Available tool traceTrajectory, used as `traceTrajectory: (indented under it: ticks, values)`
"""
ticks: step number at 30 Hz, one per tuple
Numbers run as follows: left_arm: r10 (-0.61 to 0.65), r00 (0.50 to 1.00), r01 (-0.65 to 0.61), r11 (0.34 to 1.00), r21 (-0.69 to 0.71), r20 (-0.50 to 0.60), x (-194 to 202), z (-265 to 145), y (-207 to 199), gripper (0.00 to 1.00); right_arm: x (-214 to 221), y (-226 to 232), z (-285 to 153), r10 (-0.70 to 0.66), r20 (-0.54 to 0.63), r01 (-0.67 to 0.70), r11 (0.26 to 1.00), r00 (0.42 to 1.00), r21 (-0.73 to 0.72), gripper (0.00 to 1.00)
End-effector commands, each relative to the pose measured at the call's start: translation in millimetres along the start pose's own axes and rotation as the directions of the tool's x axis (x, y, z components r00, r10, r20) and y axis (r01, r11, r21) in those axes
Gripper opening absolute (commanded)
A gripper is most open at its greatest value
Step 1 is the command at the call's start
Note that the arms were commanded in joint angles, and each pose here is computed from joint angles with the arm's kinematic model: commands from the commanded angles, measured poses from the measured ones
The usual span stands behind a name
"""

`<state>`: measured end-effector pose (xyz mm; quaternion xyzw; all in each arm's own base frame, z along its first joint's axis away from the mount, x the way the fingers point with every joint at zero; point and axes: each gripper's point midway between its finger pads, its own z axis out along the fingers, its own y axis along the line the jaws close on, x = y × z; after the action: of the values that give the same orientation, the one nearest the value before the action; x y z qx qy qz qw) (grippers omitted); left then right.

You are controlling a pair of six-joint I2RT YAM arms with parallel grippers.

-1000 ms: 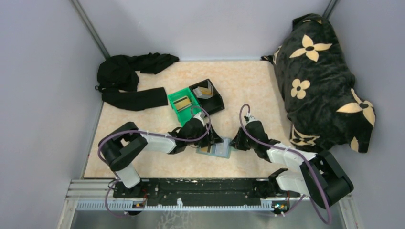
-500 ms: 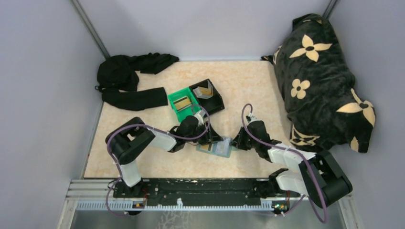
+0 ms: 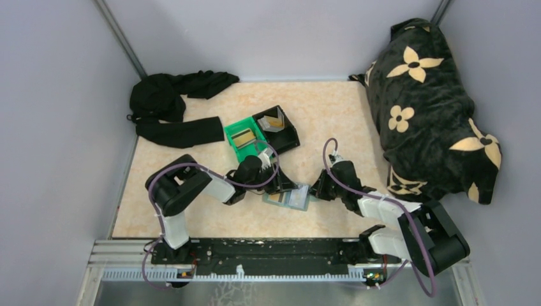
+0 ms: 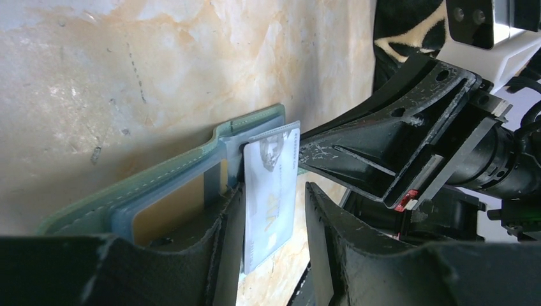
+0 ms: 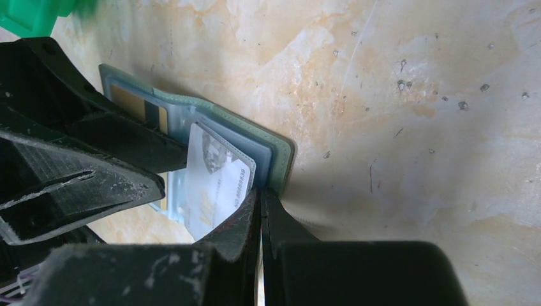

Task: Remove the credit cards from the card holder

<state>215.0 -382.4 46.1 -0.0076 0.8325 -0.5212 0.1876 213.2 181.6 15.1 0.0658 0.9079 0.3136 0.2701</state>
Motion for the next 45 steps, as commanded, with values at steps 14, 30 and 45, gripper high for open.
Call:
traceTrajectory:
  ticks: [14, 30, 45]
  values:
    - [0.019, 0.988, 0.019, 0.970, 0.244, -0.152, 27.2, 9.3, -42.4, 0.16, 22.3, -34.6, 3.4, -0.001, -0.067, 0.009, 0.992, 0.998, 0.128, 0.00]
    - [-0.009, 0.989, 0.038, 0.980, 0.193, -0.146, 19.7, 3.1, -23.4, 0.00, -2.1, -23.3, -10.8, -0.015, 0.014, 0.013, 0.992, 1.000, 0.129, 0.00]
    - [-0.030, 0.990, 0.055, 0.981, 0.184, -0.139, 10.9, 0.2, -11.8, 0.00, -26.8, -7.6, -24.6, 0.007, 0.058, -0.012, 0.997, 0.998, 0.076, 0.00]
